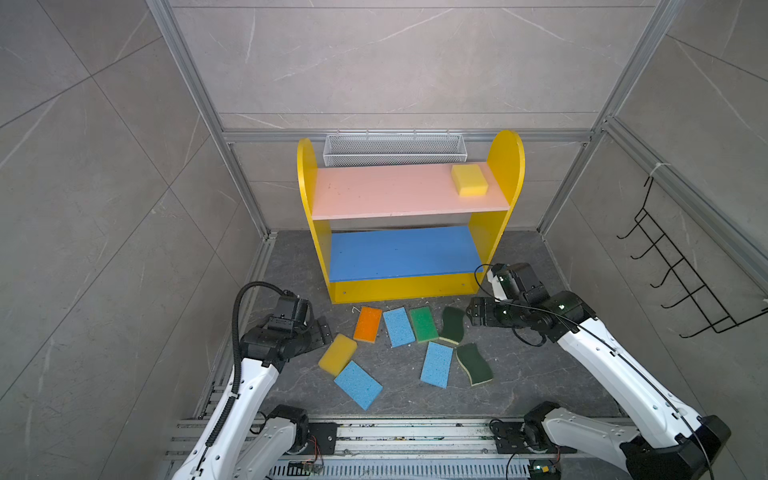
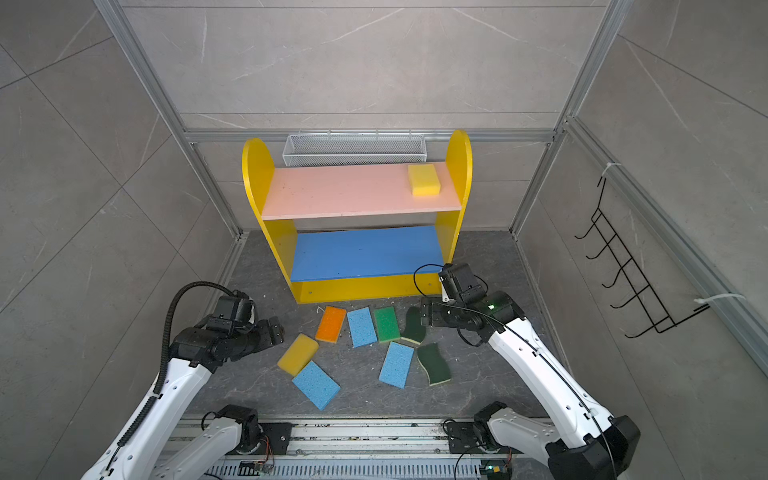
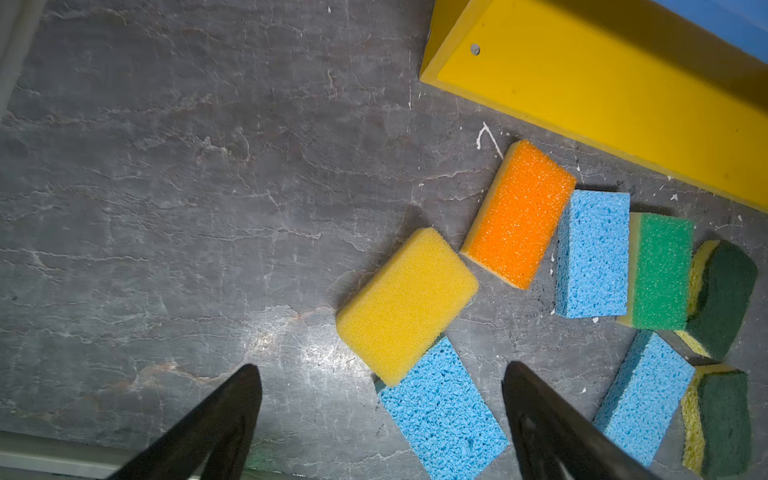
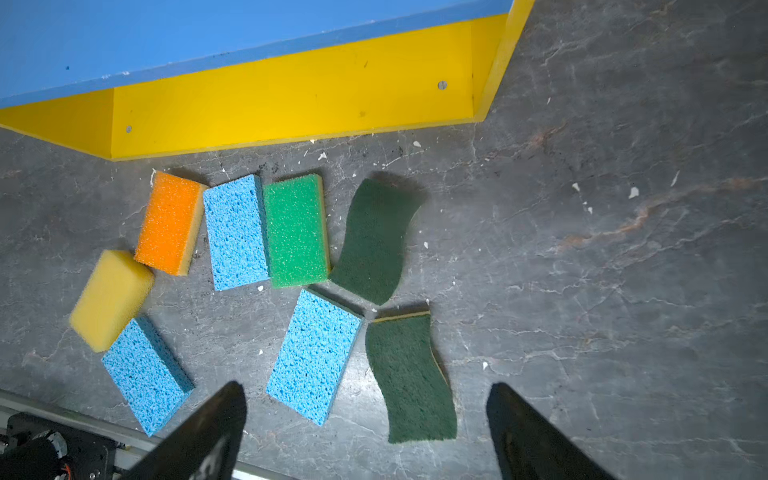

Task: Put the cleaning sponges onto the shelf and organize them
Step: 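Move the right gripper down over the blue sponge near the dark green sponges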

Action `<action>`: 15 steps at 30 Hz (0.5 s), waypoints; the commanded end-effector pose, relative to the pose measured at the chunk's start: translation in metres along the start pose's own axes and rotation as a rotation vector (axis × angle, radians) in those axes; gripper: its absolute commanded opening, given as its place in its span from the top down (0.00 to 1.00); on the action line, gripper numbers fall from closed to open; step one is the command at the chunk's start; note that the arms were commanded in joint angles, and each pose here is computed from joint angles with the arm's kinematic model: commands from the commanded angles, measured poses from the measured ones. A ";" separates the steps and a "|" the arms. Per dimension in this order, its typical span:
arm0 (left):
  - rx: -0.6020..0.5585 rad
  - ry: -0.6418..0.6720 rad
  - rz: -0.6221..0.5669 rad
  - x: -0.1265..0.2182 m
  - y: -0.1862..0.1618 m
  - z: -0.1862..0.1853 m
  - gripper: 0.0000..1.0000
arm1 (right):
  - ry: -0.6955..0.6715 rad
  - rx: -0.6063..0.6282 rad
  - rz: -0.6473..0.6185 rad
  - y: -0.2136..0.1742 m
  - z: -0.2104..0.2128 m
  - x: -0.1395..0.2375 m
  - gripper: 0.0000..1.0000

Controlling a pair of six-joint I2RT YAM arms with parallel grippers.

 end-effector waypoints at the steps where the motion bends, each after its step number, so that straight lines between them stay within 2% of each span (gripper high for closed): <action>1: 0.017 -0.022 0.018 -0.004 -0.002 -0.003 0.07 | 0.039 -0.049 -0.008 -0.004 0.002 -0.007 0.08; 15: -0.043 0.008 0.077 -0.029 -0.021 -0.023 0.07 | 0.077 -0.119 0.058 -0.025 0.001 -0.034 0.08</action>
Point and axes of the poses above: each gripper's point midway between its finger pads, its own x axis back along the fingers, its own z axis along the line the jaws close on, y = z × x, the point moved 9 cm from there along x, back along the fingers, and after that the axes turned 8 degrees about x, right-handed, at the moved point
